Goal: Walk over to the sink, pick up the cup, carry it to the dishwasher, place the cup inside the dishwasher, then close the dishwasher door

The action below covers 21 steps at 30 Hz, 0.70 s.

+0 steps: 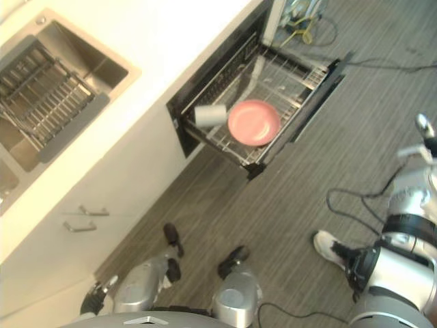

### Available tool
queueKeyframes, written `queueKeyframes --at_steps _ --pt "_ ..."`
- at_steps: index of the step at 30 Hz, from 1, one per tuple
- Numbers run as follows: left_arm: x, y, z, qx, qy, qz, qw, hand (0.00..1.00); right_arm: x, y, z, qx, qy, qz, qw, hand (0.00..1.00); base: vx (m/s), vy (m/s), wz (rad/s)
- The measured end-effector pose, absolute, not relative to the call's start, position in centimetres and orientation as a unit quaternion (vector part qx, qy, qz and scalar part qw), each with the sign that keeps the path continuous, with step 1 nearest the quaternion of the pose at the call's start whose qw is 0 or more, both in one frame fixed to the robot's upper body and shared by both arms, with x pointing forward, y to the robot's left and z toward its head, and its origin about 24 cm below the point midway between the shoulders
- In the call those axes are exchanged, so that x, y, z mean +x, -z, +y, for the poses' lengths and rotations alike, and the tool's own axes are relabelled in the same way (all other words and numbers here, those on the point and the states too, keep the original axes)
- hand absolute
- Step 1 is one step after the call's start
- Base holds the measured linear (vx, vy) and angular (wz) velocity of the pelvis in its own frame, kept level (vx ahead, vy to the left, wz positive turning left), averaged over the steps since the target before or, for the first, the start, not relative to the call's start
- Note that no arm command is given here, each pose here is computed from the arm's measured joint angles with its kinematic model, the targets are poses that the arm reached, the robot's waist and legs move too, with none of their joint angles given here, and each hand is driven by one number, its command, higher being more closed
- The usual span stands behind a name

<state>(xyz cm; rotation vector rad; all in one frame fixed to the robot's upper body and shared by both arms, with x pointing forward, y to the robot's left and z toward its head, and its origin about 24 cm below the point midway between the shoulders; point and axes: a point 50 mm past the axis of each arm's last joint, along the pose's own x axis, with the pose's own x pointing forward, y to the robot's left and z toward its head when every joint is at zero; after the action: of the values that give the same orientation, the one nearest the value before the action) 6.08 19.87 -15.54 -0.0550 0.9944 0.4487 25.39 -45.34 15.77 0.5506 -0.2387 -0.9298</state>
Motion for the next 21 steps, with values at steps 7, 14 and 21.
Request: queueKeyframes --at_steps 7,14,21 --pt "5.6 15.8 19.5 -0.014 -0.201 0.479 0.854 0.0 25.8 -11.4 -43.7 0.36 0.377 -0.087 0.849 1.0 -0.08 0.009 0.01" --pt "7.1 15.8 18.8 -0.004 -0.173 0.474 0.863 0.0 29.7 -12.9 -40.7 0.372 0.299 -0.081 0.875 1.0 -0.09 0.043 0.04" --pt "10.3 15.3 17.3 0.006 -0.12 0.445 0.887 0.0 31.8 -17.6 -40.9 0.311 0.321 -0.062 0.892 1.0 -0.05 0.044 0.12"
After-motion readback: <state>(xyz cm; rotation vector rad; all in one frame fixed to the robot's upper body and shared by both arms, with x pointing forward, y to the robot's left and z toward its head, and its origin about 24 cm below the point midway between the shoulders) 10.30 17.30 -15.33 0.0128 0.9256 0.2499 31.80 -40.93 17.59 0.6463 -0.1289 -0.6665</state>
